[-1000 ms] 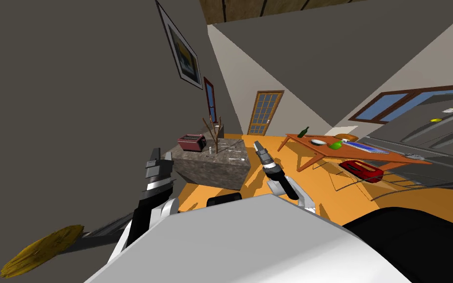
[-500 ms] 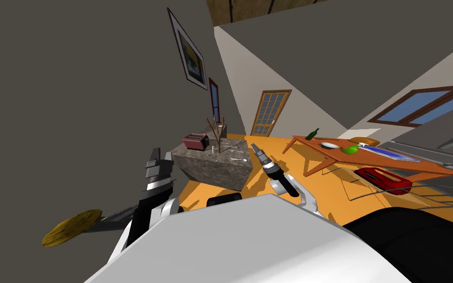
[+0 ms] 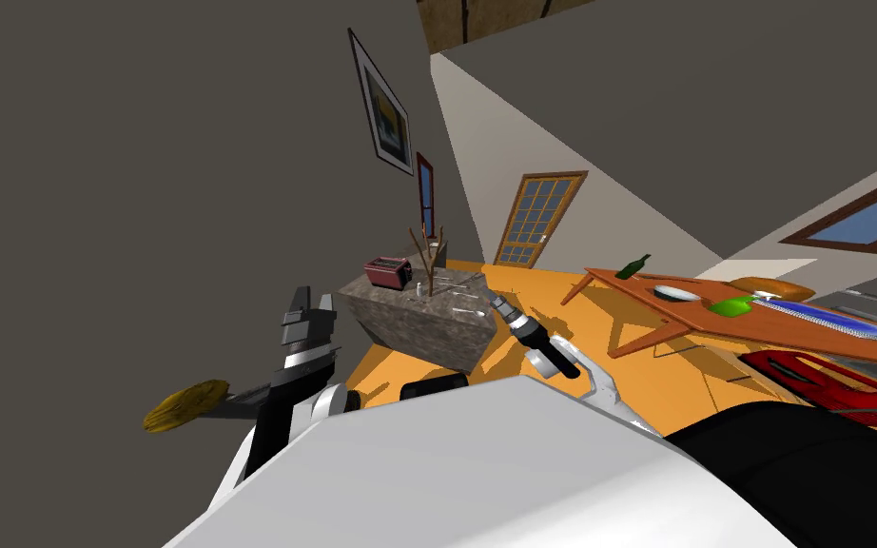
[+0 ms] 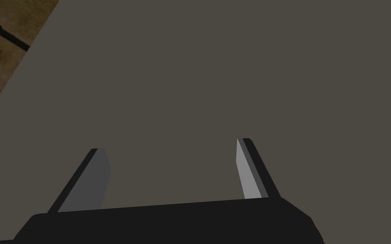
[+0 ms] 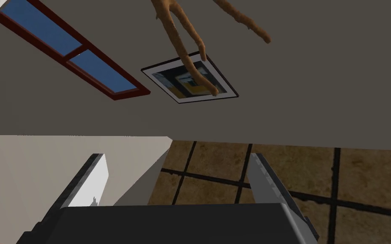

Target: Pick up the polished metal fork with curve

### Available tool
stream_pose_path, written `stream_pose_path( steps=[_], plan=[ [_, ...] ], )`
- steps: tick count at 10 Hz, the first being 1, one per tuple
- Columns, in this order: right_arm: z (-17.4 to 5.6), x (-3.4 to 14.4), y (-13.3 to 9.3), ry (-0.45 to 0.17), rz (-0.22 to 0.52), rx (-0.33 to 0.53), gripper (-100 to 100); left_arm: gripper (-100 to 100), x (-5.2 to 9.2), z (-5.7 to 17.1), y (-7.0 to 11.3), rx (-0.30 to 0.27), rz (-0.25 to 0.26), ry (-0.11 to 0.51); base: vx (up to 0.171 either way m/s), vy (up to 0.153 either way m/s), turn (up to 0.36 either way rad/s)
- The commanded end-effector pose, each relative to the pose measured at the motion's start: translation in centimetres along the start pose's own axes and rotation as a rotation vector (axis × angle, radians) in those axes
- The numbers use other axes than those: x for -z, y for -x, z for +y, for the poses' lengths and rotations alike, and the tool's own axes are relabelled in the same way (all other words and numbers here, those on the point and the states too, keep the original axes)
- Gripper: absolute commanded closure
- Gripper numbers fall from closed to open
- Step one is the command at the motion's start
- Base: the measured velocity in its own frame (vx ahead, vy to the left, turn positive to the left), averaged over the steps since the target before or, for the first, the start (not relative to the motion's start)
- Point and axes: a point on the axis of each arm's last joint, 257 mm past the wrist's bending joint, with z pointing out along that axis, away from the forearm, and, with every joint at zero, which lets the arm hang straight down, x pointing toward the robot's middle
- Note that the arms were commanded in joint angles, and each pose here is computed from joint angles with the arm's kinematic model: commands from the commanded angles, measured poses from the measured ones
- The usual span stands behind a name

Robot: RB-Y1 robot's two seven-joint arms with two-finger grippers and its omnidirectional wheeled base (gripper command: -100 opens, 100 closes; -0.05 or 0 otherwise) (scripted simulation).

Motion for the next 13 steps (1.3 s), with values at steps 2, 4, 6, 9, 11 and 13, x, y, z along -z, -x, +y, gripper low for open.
stream_pose_path(
  steps=[2, 4, 6, 9, 11, 13],
  plan=[
    [-2.0, 0.4, -1.7, -0.032, 0.091, 0.019, -100, 0, 0.0, 0.0, 0.0, 0.000, 0.000, 0.000, 0.024, -0.011, 0.204],
    [-3.4, 1.1, -3.1, -0.055, 0.163, 0.038, -100, 0, 0.0, 0.0, 0.0, 0.000, 0.000, 0.000, 0.025, -0.017, 0.177],
    [-4.9, 2.0, -4.4, -0.081, 0.236, 0.057, -100, 0, 0.0, 0.0, 0.0, 0.000, 0.000, 0.000, 0.023, -0.010, 0.163],
    [-6.6, 3.2, -5.5, -0.108, 0.327, 0.093, -100, 0, 0.0, 0.0, 0.0, 0.000, 0.000, 0.000, 0.019, -0.007, 0.198],
    [-8.2, 4.5, -6.5, -0.137, 0.402, 0.118, -100, 0, 0.0, 0.0, 0.0, 0.000, 0.000, 0.000, -0.006, -0.009, 0.179],
    [-10.0, 6.0, -7.3, -0.168, 0.476, 0.144, -100, 0, 0.0, 0.0, 0.0, 0.000, 0.000, 0.000, -0.011, -0.006, 0.164]
  ],
)
